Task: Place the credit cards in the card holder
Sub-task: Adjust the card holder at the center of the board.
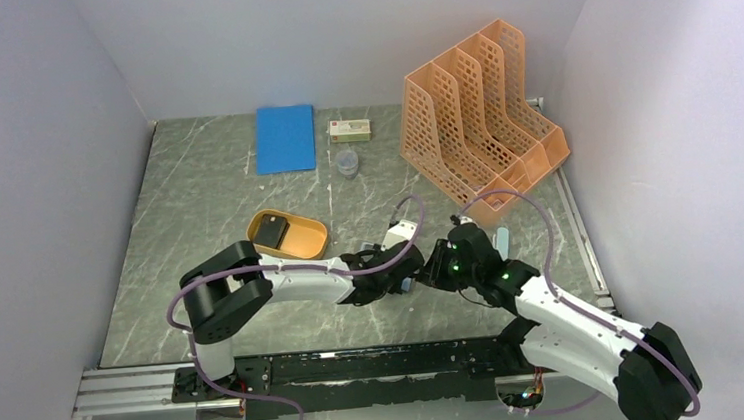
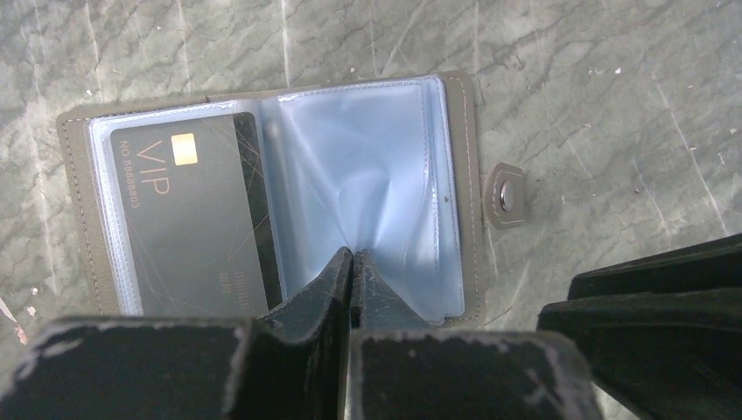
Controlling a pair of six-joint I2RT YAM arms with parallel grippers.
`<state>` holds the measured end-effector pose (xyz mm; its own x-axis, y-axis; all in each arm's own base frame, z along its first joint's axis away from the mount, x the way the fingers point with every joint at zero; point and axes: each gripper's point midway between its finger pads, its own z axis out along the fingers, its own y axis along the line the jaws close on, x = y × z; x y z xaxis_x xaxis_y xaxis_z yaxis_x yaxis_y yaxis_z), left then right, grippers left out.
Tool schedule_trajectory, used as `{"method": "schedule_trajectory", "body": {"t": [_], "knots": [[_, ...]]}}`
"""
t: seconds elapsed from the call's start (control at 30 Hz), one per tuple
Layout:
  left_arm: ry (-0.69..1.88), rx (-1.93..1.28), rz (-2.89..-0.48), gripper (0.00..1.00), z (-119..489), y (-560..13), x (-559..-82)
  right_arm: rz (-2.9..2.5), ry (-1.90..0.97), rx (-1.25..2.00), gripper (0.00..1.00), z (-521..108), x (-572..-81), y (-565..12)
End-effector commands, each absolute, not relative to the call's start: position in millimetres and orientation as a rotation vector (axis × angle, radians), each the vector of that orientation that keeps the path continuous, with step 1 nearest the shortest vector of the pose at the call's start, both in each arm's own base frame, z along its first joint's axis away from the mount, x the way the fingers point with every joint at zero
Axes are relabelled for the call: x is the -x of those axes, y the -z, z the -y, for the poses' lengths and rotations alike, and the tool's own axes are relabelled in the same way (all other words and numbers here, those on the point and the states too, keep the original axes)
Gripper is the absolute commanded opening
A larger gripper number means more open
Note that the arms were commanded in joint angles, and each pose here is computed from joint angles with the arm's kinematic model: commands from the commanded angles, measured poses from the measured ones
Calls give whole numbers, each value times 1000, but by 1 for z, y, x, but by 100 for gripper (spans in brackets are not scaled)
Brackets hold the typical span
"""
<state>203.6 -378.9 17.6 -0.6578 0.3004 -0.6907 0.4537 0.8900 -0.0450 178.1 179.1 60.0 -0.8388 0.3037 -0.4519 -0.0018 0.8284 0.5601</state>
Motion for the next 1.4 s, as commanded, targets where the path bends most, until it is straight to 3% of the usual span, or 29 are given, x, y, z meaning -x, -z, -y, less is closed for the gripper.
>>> {"method": "schedule_trajectory", "body": {"t": [0.0,0.63,1.37], "knots": [[55,-645,-2535,5,317,43,-173,-2462,-823,-185,23,-191,-180,-62],[107,-616,-2547,5,322,43,-170,-2510,-816,-243,17,-209,-200,-41],[193,-558,-2527,6,334,16,-172,-2551,-847,-208,27,-224,-204,-26]]}}
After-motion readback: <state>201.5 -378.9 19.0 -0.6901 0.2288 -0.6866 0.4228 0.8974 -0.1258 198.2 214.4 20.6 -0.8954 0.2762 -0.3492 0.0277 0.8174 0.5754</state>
